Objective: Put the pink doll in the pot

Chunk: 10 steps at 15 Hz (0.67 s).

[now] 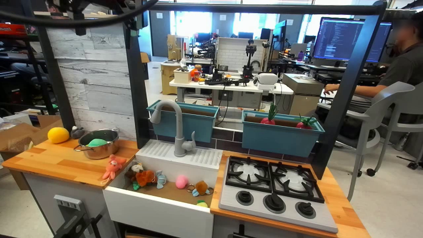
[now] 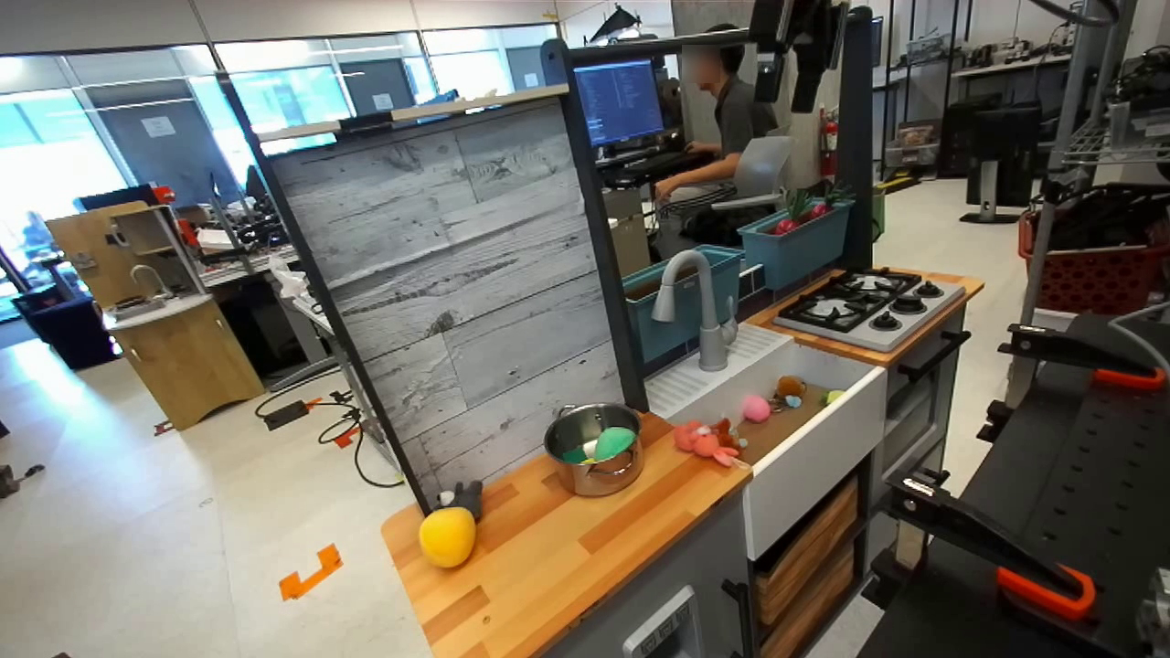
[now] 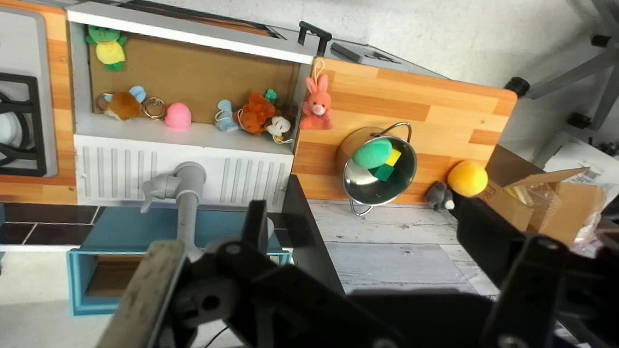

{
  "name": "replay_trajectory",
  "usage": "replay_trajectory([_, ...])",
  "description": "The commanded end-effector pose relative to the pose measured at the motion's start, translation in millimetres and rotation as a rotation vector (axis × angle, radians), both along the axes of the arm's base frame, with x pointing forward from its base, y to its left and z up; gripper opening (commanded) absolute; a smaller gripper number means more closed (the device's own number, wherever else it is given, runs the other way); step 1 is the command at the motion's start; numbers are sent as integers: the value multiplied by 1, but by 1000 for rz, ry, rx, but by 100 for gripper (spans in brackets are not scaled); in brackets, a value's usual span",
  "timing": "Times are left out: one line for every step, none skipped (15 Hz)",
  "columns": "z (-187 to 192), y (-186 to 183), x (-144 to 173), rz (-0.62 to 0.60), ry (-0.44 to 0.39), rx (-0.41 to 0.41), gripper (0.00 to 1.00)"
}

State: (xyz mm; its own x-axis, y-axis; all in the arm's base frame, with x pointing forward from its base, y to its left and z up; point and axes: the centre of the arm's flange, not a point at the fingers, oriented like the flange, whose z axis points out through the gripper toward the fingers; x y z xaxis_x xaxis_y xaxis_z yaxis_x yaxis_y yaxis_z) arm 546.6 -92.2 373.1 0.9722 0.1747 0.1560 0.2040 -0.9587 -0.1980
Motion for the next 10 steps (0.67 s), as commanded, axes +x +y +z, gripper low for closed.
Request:
replay_trajectory([-23, 7, 22, 5, 9, -43, 100])
replay_trajectory([-29, 10, 25, 8, 1, -50, 100])
replay_trajectory([-35, 12, 28, 11, 3, -57, 100])
replay_trajectory([-42, 14, 32, 13, 1, -68, 100])
replay_trajectory([-48, 15, 37, 14, -8, -80, 100])
replay_trajectory([-55, 18, 42, 16, -7, -92, 100])
replay_trajectory([-60, 20, 47, 15, -8, -101, 100])
replay_trajectory([-66, 23, 52, 18, -8, -112, 100])
replay_trajectory([-70, 26, 56, 23, -7, -124, 100])
replay_trajectory([-76, 29, 62, 26, -8, -132, 100])
